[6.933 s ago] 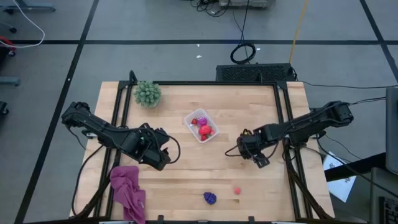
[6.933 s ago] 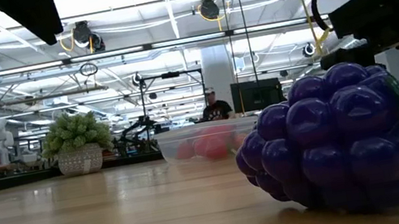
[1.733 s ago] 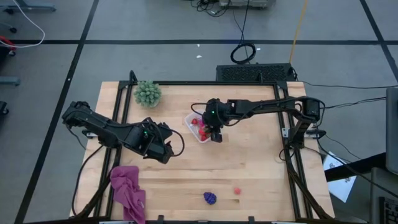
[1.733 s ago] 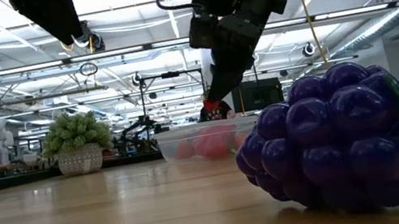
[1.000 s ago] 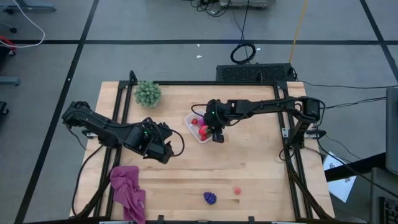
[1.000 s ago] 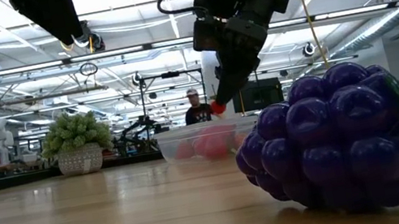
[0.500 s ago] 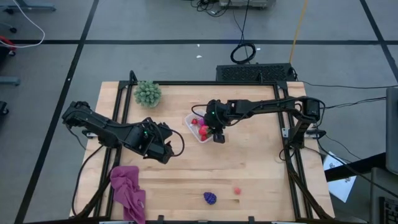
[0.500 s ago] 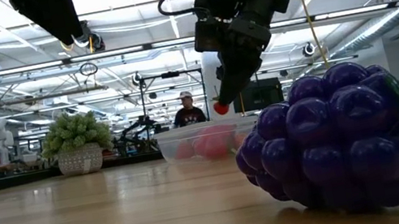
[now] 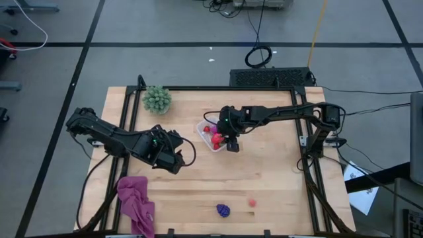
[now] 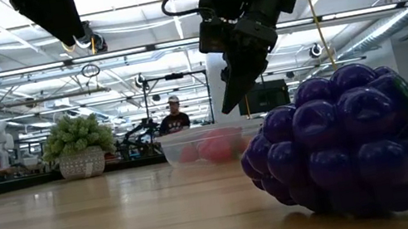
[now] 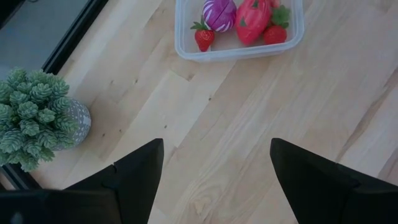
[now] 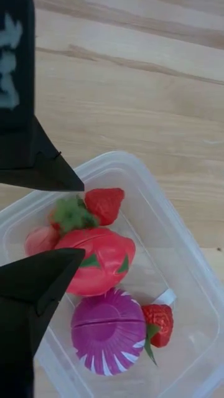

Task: Pick and placing Produce into tupperware
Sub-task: Put the grapes into the transparent bin

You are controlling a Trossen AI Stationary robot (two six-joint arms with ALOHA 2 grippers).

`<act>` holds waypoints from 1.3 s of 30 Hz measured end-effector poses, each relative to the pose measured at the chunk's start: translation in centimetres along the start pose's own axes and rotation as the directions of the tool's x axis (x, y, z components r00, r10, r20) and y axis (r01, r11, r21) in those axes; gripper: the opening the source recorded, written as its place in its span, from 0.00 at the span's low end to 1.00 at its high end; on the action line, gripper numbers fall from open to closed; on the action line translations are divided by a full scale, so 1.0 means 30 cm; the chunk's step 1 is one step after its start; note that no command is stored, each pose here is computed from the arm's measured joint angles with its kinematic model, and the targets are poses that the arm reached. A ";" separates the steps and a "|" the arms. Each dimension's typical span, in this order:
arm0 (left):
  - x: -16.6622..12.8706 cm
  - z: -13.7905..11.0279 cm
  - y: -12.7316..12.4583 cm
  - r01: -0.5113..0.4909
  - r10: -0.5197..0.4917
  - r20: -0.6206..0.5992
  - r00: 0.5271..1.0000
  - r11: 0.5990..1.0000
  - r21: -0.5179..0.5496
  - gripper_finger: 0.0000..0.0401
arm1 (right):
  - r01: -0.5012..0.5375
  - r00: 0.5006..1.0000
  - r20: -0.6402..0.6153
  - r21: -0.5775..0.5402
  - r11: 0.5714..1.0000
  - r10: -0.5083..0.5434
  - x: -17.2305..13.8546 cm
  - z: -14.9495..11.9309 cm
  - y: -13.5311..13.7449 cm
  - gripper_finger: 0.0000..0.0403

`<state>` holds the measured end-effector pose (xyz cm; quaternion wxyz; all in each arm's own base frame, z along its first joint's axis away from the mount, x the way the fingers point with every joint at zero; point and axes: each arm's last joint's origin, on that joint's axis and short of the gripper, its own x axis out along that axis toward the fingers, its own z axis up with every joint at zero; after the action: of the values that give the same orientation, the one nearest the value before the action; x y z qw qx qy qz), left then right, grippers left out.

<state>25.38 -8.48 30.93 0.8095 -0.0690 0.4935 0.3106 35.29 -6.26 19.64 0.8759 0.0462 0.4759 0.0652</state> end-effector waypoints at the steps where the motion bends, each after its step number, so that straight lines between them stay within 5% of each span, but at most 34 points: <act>1: 0.000 0.000 0.000 0.000 0.000 0.000 1.000 1.000 0.000 0.74 | 0.000 1.000 0.000 -0.002 1.000 0.000 0.000 0.000 0.000 0.37; 11: 0.000 0.000 0.000 0.000 0.000 0.000 1.000 1.000 0.002 0.74 | 0.005 1.000 0.022 -0.052 0.999 -0.004 -0.017 0.007 0.003 0.37; 17: 0.000 0.000 -0.001 0.002 -0.002 0.001 1.000 1.000 0.001 0.74 | 0.012 0.993 0.120 -0.108 0.994 0.002 -0.142 0.040 0.068 0.37; 27: -0.002 0.006 -0.014 0.048 -0.048 0.005 0.999 0.999 -0.017 0.74 | -0.143 0.980 0.127 -0.103 0.984 0.156 -0.365 -0.003 0.365 0.37; 39: -0.020 0.028 -0.070 0.206 -0.202 0.090 0.975 0.978 -0.035 0.74 | -0.363 0.932 -0.016 -0.023 0.932 0.362 -0.372 -0.098 0.699 0.37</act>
<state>27.03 -10.07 31.44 0.8559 -0.1236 0.4414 0.2392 25.33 12.74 30.29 0.8466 0.1215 0.4633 0.2320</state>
